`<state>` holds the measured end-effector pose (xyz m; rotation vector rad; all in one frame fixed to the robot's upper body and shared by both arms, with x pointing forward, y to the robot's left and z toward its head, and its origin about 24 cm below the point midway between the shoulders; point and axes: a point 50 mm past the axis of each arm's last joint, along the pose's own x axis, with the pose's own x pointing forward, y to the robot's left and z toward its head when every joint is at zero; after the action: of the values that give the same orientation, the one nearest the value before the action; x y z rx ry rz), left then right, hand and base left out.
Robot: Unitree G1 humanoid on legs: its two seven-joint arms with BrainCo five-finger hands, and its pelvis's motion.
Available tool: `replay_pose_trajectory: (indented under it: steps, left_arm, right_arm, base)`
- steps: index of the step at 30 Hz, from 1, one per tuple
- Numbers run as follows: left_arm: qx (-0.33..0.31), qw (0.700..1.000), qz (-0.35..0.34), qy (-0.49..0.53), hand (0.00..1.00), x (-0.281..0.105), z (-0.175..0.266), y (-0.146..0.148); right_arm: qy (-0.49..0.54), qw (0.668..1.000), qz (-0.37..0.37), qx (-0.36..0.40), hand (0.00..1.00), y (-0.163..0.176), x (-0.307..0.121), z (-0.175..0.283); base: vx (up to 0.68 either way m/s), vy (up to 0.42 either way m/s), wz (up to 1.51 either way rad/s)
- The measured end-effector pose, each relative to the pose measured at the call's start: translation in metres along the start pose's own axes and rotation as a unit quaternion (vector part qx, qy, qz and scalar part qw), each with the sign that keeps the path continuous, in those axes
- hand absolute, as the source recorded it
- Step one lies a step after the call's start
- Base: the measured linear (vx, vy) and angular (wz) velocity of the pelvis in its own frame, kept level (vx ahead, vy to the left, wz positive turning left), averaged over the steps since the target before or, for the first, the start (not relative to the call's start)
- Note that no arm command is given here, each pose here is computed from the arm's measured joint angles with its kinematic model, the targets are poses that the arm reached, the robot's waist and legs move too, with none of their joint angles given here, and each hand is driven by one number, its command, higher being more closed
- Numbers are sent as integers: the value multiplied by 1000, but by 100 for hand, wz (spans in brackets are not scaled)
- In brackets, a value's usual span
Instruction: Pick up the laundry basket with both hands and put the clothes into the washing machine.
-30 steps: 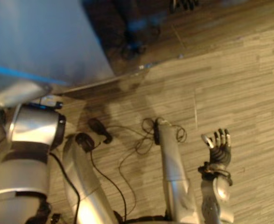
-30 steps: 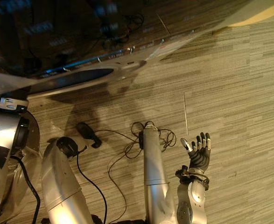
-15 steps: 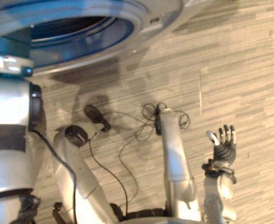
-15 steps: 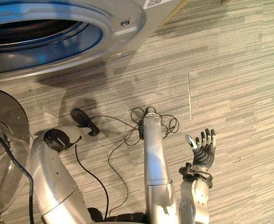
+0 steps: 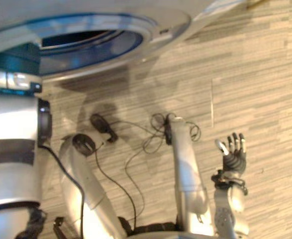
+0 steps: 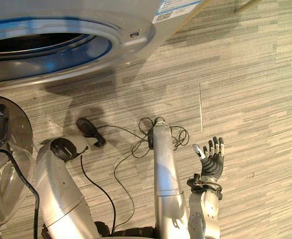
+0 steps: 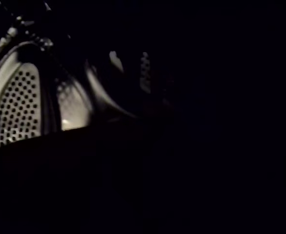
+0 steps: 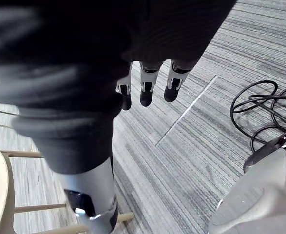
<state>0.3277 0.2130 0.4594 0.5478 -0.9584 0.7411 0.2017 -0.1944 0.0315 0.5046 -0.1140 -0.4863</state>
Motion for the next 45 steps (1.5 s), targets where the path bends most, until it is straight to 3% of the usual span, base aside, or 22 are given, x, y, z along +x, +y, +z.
replay_pose_trajectory:
  steps: [11,17,21,26,35,42,45]
  left_arm:
    - [-15,996,-85,27,0,-72,-50,-23]
    - [-82,986,-131,67,0,-161,-73,-23]
    - [-132,970,-143,148,0,-226,-84,-24]
    - [-194,927,-181,266,0,-310,-76,-38]
    - [-253,858,-266,358,0,-387,-60,-34]
    - [-190,802,-304,478,0,-452,-93,-10]
    - [-136,757,-311,559,0,-493,-118,5]
  right_arm:
    - [8,1000,-4,-1,0,0,-1,-2]
    - [16,1000,-6,-3,0,4,-2,-4]
    - [12,1000,-18,-8,0,2,-2,-3]
    - [5,1000,-14,-20,0,8,2,-1]
    - [23,997,-41,-54,0,-4,-3,-9]
    - [164,973,-107,-125,0,-50,-28,-60]
    - [229,952,-143,-143,0,-73,-42,-81]
  base:
    - [-17,-36,11]
    - [-15,-86,11]
    - [7,-103,19]
    - [14,-94,19]
    - [54,-15,19]
    - [191,15,24]
    - [242,-41,25]
